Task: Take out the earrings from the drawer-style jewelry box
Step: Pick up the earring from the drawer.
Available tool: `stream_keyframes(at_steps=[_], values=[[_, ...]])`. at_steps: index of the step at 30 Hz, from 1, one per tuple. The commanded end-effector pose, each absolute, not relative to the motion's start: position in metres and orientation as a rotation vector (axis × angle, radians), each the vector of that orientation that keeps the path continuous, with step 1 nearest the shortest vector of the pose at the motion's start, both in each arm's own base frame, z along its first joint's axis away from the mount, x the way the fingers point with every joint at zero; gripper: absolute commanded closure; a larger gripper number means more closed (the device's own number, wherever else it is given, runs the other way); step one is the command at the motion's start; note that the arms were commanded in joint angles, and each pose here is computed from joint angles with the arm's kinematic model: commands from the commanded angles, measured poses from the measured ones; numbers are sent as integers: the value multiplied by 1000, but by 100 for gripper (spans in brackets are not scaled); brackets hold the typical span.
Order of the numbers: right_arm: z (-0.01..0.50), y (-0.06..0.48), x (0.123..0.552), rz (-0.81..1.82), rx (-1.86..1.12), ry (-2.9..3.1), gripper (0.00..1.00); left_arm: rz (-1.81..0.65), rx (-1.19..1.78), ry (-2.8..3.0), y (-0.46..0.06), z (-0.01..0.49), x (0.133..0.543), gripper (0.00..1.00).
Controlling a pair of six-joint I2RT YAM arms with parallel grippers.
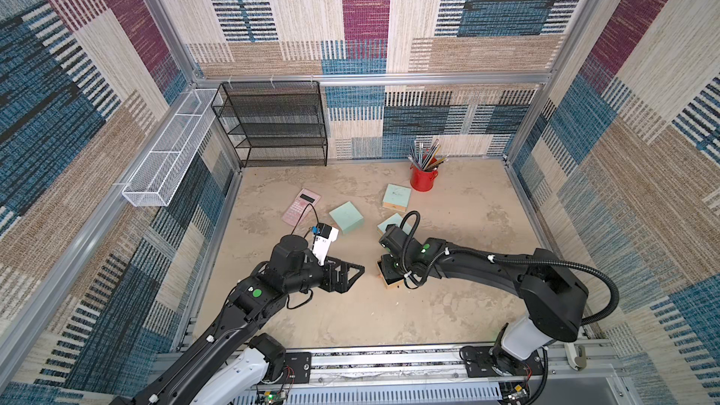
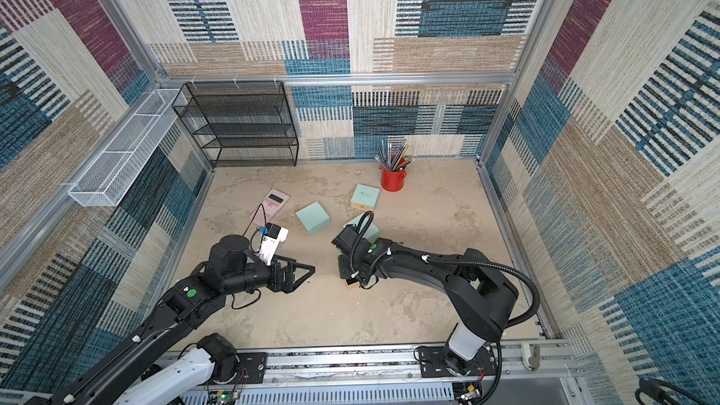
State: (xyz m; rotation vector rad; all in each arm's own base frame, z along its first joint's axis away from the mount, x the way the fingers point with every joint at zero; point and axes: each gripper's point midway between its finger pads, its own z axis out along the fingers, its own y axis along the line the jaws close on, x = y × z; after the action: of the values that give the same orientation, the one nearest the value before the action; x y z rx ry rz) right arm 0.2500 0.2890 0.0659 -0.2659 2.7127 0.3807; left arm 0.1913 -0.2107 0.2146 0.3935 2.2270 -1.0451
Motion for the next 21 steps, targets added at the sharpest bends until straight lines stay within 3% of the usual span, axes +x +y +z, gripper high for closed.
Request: stream_keyframes(at_steps=[1,21], values=[[63,285,256,316,-266,2698,67,-1049,385,2181,-212,223,197,2],[42,288,258,277,-293,2728,76,-1077,375,2173,-213,224,199,2]])
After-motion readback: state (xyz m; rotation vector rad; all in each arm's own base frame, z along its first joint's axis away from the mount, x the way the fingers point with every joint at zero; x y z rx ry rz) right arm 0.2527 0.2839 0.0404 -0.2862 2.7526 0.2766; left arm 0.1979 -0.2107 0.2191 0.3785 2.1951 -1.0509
